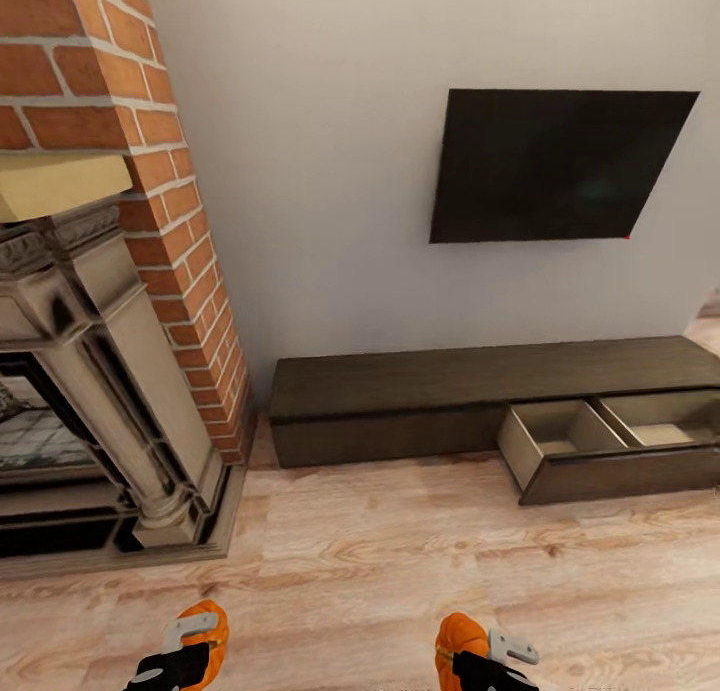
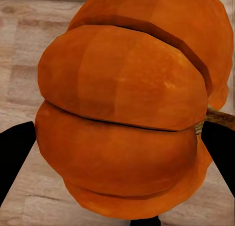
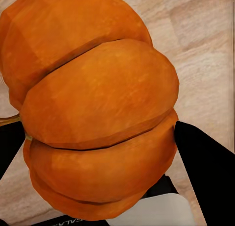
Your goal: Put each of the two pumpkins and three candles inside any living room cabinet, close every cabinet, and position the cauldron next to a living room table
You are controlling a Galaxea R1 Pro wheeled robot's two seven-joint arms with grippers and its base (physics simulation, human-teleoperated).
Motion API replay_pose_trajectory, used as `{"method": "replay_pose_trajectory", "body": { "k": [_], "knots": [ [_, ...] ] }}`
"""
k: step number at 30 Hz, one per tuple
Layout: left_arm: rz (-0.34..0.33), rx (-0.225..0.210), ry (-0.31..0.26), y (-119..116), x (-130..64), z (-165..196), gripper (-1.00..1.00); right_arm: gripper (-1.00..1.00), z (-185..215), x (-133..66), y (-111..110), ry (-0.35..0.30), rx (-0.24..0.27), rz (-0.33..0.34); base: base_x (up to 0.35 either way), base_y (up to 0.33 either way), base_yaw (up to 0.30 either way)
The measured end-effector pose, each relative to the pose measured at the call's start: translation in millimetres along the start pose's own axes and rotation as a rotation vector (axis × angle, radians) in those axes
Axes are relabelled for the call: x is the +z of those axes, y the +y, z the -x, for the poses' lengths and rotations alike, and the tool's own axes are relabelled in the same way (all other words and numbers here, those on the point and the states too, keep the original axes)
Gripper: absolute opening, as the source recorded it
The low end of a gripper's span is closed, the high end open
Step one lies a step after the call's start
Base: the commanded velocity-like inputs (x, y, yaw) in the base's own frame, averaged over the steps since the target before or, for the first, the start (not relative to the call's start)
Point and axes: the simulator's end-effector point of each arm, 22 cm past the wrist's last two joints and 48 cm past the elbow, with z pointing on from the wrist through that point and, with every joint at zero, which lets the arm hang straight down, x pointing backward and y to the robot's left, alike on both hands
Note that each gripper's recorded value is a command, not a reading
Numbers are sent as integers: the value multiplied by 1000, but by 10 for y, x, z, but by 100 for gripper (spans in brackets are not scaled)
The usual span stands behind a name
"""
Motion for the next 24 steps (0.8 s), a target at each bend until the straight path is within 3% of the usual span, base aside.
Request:
{"method": "replay_pose_trajectory", "body": {
  "k": [24],
  "knots": [
    [2, 4, 14, 3, 24, -66, -100, -100, -63, 28, -25, 14, -1, -6, 20, 0, -257]
  ]
}}
